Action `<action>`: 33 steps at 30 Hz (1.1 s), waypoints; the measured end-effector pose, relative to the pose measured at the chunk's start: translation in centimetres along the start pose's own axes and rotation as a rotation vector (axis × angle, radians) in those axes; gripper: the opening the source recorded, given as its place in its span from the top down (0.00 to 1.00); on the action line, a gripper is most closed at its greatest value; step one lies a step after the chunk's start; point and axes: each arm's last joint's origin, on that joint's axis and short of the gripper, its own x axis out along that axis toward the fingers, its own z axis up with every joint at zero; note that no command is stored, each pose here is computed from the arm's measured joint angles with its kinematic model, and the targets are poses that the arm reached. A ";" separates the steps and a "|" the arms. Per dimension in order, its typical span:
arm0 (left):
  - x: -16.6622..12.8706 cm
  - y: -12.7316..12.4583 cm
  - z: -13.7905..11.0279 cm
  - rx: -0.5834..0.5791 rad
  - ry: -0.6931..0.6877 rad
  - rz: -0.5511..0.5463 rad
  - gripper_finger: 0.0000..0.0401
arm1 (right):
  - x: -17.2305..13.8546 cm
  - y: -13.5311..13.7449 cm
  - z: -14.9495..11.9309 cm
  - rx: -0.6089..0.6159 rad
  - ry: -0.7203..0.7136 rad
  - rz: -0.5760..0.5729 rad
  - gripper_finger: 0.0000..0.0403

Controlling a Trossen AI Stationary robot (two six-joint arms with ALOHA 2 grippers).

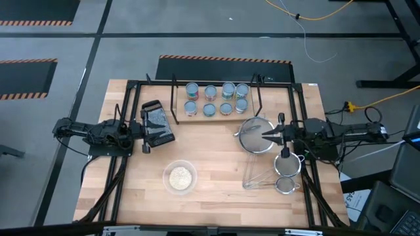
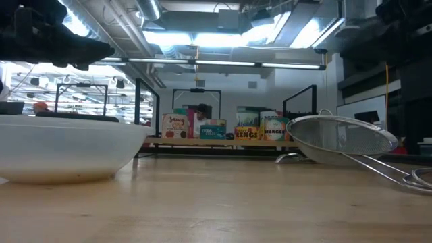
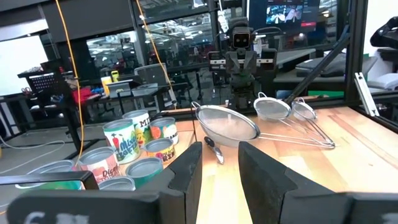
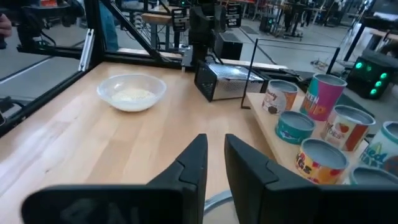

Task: Pick and place cans onto a shelf
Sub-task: Return to Home Position

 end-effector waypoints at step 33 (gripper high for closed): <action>0.0 0.0 -0.1 -0.003 0.007 -0.002 0.76 | -1.0 0.2 -3.2 -0.002 -0.089 -0.010 0.85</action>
